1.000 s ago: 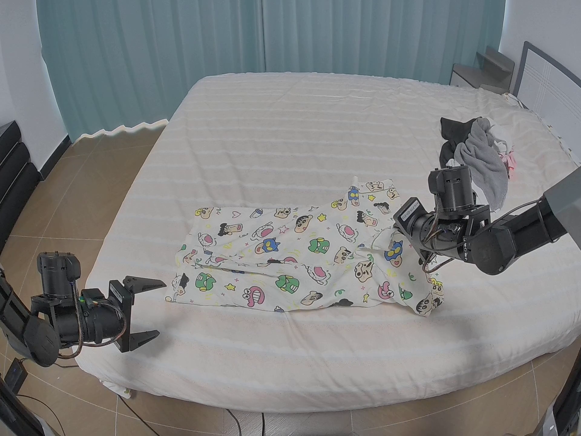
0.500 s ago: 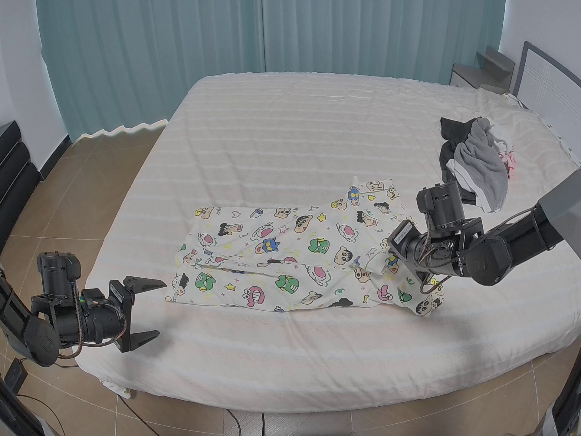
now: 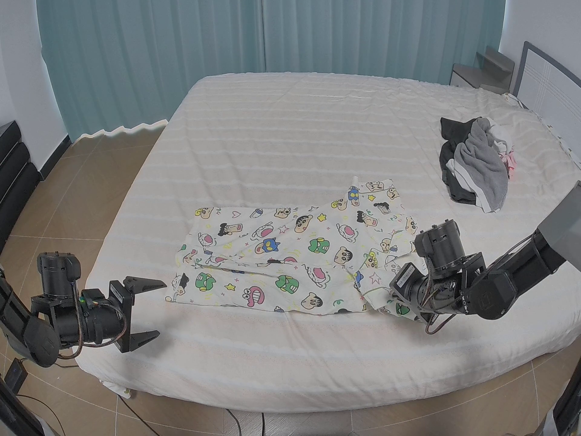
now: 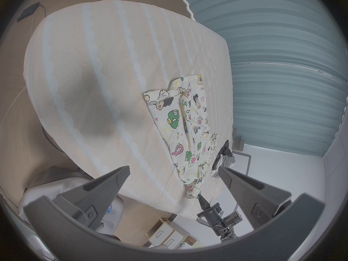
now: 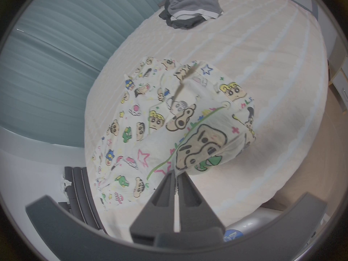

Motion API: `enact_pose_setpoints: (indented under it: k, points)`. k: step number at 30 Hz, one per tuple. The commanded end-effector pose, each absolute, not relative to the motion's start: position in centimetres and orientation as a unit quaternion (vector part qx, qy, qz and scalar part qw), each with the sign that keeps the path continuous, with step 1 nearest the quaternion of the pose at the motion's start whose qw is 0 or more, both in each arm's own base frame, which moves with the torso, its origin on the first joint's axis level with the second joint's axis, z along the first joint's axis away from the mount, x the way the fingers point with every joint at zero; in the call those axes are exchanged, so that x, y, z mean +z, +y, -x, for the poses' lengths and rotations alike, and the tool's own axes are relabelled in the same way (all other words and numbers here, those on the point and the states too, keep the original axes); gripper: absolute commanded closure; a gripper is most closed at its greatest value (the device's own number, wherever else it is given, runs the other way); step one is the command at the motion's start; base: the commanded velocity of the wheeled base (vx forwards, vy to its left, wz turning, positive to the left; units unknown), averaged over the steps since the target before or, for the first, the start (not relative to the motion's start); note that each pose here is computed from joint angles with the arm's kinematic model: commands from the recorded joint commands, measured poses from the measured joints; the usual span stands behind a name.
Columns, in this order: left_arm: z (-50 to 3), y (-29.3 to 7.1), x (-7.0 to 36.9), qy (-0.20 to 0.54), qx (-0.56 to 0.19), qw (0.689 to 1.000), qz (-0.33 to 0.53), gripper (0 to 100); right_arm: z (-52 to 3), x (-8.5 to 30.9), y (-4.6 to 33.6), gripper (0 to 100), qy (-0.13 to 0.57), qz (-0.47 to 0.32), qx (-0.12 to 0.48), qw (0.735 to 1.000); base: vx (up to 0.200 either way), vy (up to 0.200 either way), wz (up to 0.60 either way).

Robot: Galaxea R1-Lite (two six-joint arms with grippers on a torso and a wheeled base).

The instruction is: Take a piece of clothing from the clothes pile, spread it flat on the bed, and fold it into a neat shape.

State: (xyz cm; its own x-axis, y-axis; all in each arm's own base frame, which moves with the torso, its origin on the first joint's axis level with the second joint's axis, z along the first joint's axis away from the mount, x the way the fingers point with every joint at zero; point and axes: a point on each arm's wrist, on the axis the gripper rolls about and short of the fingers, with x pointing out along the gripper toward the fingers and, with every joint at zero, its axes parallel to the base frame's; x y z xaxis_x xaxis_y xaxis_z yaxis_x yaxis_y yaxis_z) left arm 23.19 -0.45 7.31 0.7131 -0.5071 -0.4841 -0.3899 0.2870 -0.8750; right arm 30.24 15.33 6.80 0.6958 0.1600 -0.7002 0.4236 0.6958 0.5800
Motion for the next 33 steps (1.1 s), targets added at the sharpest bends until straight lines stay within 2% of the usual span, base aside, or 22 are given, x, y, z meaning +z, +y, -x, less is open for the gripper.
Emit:
enact_pose_setpoints:
  k: [1, 13, 14, 24, 33]
  points:
    - [-23.2, -0.4, 7.3, 0.376, -0.041, 0.708, 0.596, 0, -29.8, 5.3, 15.5, 100, 0.396, -0.370, -0.087, 0.836, 0.000, 0.000, 0.00]
    - [-23.2, -0.4, 7.3, 0.377, -0.041, 0.708, 0.596, 0, -30.5, 2.7, 16.1, 100, 0.398, -0.382, -0.090, 0.829, 0.000, 0.000, 0.00]
    - [-23.2, -0.4, 7.3, 0.376, -0.041, 0.708, 0.596, 0, -30.5, 2.7, 16.1, 0, 0.396, -0.384, -0.089, 0.829, 0.000, 0.000, 0.00]
    - [-23.2, -0.4, 7.2, 0.378, -0.040, 0.708, 0.596, 0, -29.6, 4.1, 15.6, 0, 0.386, -0.386, -0.084, 0.834, 0.000, 0.000, 0.00]
    - [-23.2, -0.4, 7.2, 0.378, -0.040, 0.707, 0.596, 0, -25.1, 10.0, 13.0, 0, 0.346, -0.419, -0.035, 0.838, 0.000, 0.000, 0.00]
